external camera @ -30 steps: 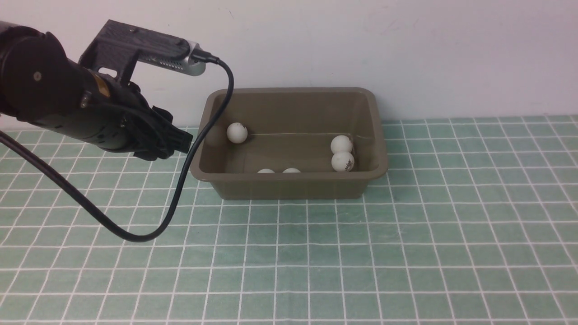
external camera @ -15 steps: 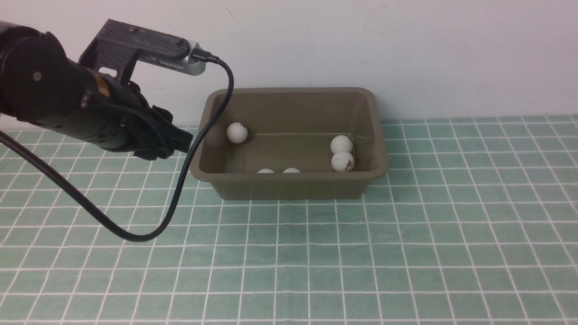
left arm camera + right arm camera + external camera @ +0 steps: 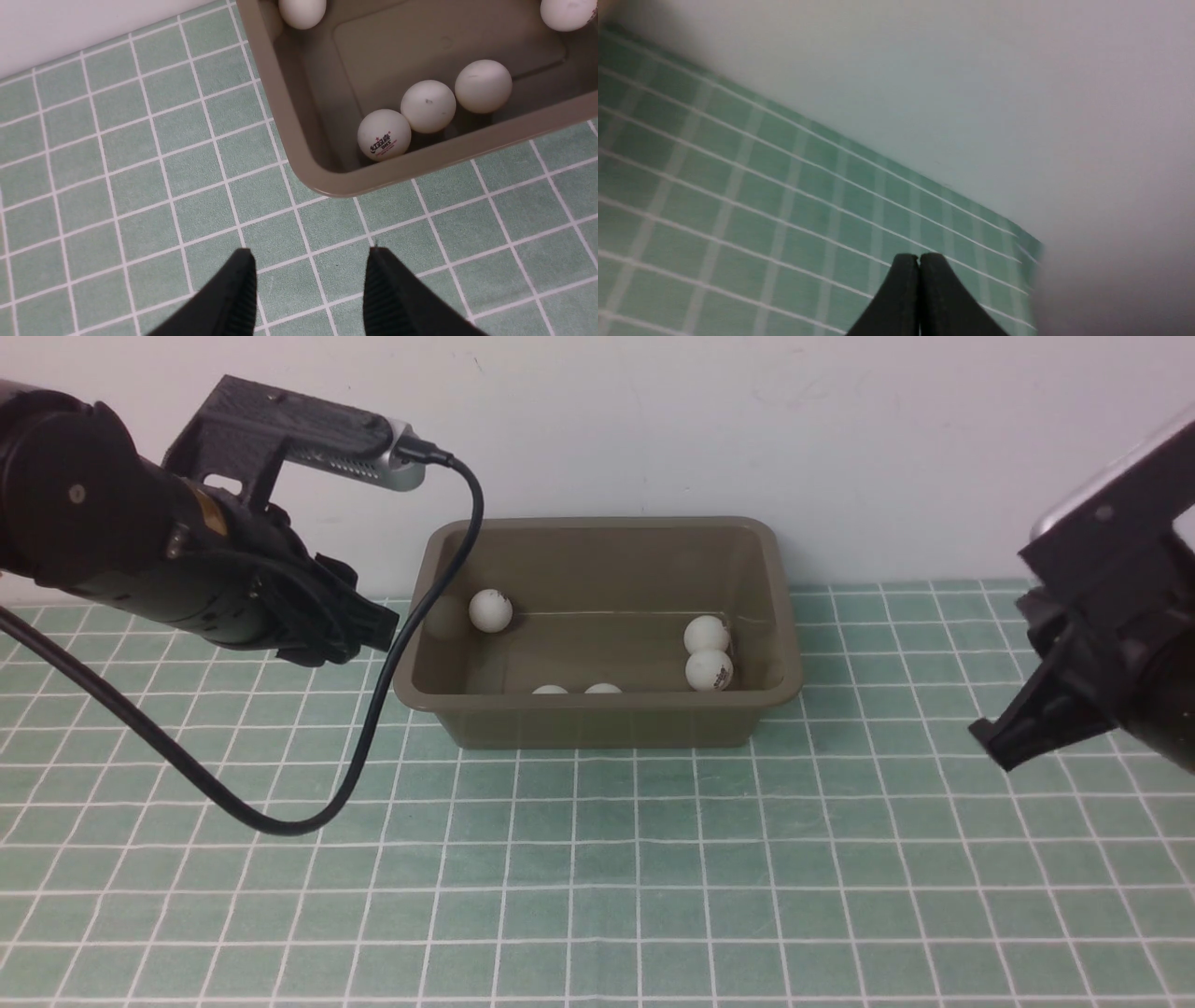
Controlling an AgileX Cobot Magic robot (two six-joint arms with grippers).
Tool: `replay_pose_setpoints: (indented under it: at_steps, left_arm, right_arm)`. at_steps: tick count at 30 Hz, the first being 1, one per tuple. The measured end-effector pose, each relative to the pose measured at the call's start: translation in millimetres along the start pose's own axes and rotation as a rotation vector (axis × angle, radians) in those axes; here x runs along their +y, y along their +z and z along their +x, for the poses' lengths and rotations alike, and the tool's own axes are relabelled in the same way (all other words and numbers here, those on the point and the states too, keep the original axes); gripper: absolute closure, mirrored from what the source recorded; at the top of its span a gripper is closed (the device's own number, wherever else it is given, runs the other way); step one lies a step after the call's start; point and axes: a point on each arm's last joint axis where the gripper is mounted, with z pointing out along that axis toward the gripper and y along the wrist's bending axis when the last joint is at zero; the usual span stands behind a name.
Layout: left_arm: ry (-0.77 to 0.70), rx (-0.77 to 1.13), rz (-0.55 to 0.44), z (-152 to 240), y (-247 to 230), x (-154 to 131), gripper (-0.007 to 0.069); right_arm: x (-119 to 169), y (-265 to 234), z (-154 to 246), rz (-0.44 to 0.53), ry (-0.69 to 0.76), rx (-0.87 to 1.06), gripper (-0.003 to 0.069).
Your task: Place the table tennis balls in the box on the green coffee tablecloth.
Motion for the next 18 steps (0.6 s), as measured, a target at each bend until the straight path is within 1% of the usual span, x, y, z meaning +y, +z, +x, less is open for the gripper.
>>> replay_pose_setpoints:
  at_steps: [2, 4, 5, 8, 10, 12, 13, 18]
  left_arm:
    - [0.0, 0.002, 0.0, 0, 0, 0, 0.0337]
    - [0.0, 0.002, 0.0, 0, 0, 0, 0.0337]
    - [0.0, 0.002, 0.0, 0, 0, 0, 0.0337]
    - [0.0, 0.001, 0.0, 0, 0, 0, 0.0337]
    - [0.0, 0.001, 0.0, 0, 0, 0, 0.0337]
    - [0.0, 0.001, 0.0, 0, 0, 0, 0.0337]
    - [0.0, 0.001, 0.0, 0, 0, 0, 0.0337]
    - [-0.001, 0.001, 0.0, 0, 0, 0, 0.0337]
  right_arm:
    - [-2, 0, 1, 0.012, -0.09, 0.009, 0.0673]
    - [-6, 0, 4, 0.058, -0.193, 0.049, 0.0673]
    - [-12, -1, 7, 0.113, -0.296, 0.094, 0.0673]
    - [-27, -4, 9, 0.258, -0.538, 0.18, 0.0673]
    - [-40, -9, 7, 0.402, -0.709, 0.238, 0.0673]
    - [-49, -14, 0, 0.504, -0.783, 0.243, 0.0673]
    - [-52, -16, -3, 0.541, -0.795, 0.242, 0.0673]
    - [-63, -22, -12, 0.639, -0.789, 0.248, 0.0673]
